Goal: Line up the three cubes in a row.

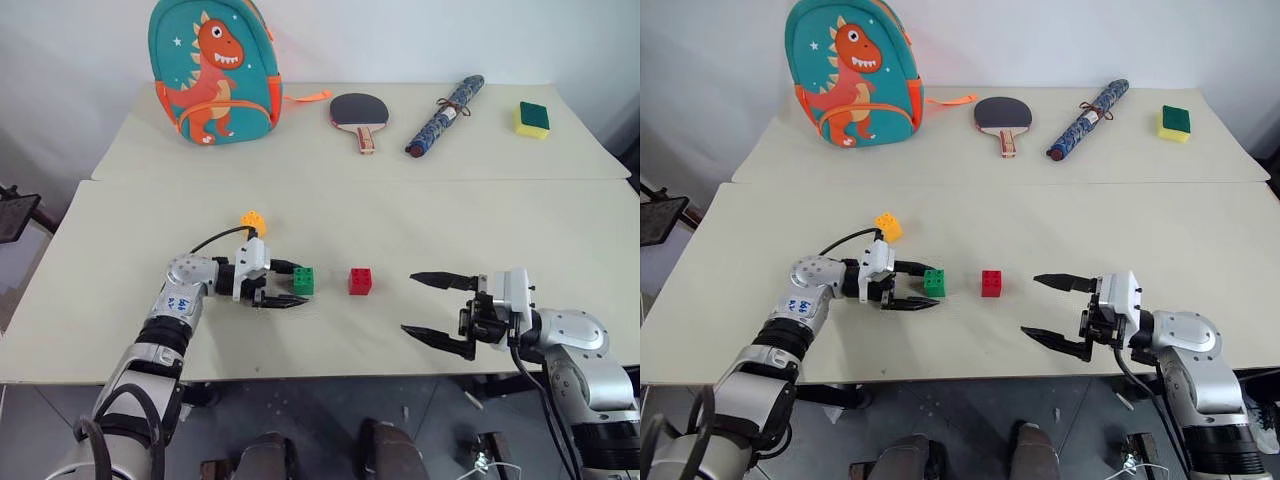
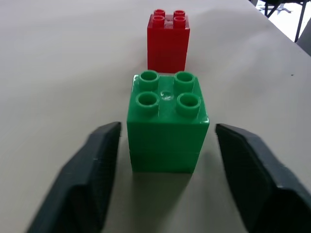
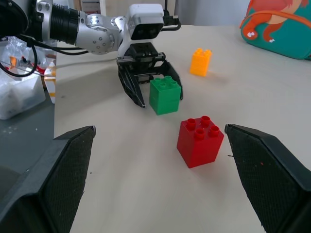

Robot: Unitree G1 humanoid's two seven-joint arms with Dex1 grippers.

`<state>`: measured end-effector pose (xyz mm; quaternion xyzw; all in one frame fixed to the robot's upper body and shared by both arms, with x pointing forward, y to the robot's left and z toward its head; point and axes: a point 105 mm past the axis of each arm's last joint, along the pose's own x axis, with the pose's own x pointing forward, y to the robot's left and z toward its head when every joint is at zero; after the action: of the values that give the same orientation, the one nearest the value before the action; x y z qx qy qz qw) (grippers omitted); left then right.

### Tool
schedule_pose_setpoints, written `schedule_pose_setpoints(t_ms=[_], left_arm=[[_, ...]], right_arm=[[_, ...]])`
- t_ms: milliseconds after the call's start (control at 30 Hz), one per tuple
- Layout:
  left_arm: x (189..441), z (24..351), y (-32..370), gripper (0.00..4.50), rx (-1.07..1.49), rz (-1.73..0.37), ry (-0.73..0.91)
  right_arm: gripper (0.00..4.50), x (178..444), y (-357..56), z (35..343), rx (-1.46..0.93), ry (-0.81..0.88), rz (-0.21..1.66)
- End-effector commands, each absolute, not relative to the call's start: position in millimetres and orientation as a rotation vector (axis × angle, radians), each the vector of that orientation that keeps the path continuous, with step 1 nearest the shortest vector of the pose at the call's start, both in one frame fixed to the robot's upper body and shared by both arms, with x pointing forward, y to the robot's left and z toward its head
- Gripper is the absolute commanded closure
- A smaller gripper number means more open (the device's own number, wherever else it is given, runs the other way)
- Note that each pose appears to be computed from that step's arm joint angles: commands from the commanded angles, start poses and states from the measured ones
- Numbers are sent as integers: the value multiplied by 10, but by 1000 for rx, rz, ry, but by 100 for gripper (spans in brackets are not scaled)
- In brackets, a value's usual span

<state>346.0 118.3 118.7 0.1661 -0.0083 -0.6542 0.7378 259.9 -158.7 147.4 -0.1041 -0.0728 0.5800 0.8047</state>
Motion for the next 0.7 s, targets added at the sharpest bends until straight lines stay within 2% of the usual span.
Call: schedule_pose_setpoints(t_ms=[33, 133, 233, 467, 533, 600, 700], left_arm=[[3355, 1535, 1463, 4, 369, -1367, -144], [3195, 1721, 1791, 4, 346, -1206, -194], [3018, 1764, 2217, 4, 271, -926, -212], [2624, 1342, 2986, 4, 76, -353, -147], [2496, 1150, 3064, 4, 59, -281, -100], [2458, 1095, 3002, 4, 37, -297, -85], [2647, 1211, 2824, 4, 79, -383, -119]], right_arm=[[0, 2565, -1547, 1563, -217, -206, 1257], [0, 2587, -1513, 1605, -188, -236, 1249], [0, 2640, -1471, 1646, -182, -294, 1216], [0, 2734, -1391, 1699, -162, -383, 1177], [0, 2746, -1374, 1705, -172, -386, 1187], [0, 2740, -1372, 1686, -221, -377, 1212], [0, 2763, -1419, 1708, -240, -374, 1207]])
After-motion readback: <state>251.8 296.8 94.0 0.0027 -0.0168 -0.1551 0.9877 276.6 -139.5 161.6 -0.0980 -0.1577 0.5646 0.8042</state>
